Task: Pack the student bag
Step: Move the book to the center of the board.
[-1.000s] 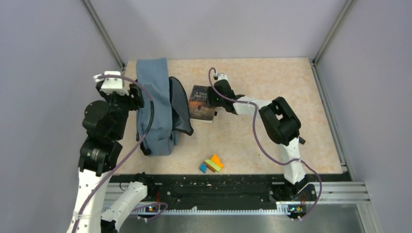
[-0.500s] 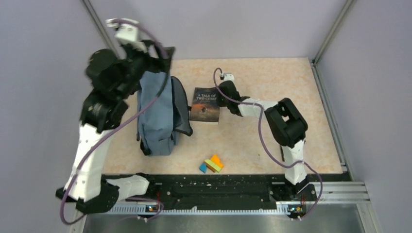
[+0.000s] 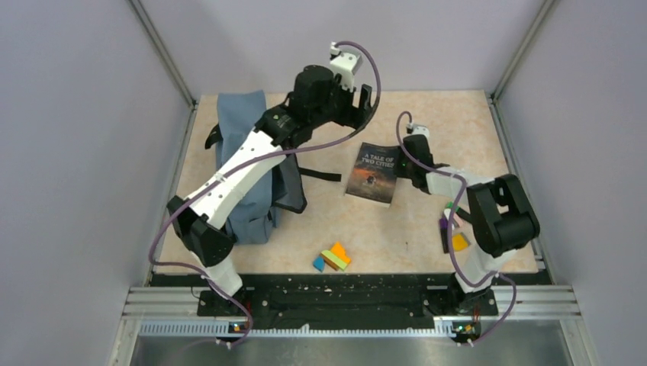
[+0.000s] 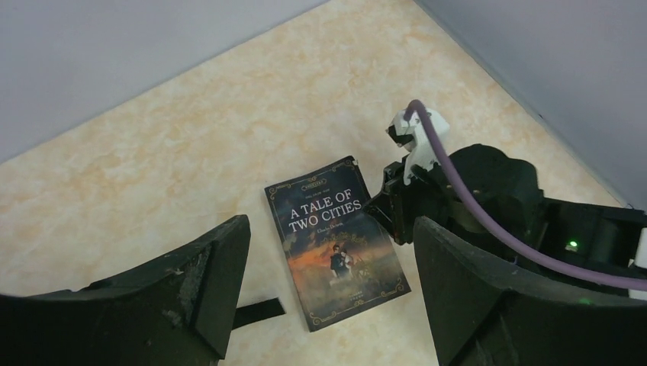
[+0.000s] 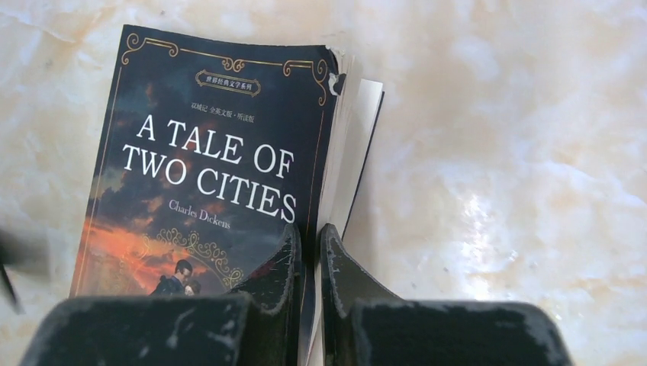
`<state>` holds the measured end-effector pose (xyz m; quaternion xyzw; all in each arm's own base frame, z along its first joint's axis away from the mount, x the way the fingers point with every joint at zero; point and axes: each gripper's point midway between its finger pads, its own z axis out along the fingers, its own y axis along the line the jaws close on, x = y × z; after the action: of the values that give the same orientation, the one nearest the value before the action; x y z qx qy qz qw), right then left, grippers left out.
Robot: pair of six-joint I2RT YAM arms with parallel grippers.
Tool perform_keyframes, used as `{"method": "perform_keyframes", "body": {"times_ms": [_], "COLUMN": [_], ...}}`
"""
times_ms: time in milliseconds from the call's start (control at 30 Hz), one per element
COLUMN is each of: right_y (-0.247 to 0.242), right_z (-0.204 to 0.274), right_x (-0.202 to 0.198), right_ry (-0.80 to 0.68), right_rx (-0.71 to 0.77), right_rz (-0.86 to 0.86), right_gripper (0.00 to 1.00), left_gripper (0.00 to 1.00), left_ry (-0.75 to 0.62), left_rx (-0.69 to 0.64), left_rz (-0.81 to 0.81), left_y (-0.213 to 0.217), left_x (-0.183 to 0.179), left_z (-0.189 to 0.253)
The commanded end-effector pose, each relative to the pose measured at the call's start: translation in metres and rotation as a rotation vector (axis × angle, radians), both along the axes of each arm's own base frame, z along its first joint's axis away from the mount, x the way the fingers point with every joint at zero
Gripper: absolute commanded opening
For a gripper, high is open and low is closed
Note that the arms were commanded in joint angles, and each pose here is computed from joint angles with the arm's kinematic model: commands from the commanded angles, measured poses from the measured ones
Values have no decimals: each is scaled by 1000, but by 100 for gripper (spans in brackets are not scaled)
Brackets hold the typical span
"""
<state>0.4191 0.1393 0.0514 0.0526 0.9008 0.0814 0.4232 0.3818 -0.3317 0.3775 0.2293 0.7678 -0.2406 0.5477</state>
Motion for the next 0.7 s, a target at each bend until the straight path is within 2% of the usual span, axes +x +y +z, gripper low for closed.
{"method": "perform_keyframes", "body": {"times_ms": [0,33,100,233,300,433,667], "right_y": [-18,-20,-26,-40,-42,-45,-33], "right_z": [7,10,20,38,48,50,44], "right_x": [-18,-18,-17,-13,-6,15,50], "right_ry": [26,21,4,-29,-59,-69,-81], "right_rx": [20,37,74,163,209,263,326], "right_rz": [3,0,-7,-1,34,96,216], "right_gripper": [0,4,24,54,66,70,69], "left_gripper": [83,83,83,83,83,83,83], "left_ry": [63,91,141,201,232,297,415], "left_rx": [-117,-114,-108,-95,-90,-63,-76], "left_rz": [-17,-17,-10,19,18,35,48], "left_y": [-31,-36,-43,-51,-55,-61,-64], "left_x": [15,19,25,35,37,44,50], "left_z": [-17,-29,-54,-97,-116,-154,-205]}}
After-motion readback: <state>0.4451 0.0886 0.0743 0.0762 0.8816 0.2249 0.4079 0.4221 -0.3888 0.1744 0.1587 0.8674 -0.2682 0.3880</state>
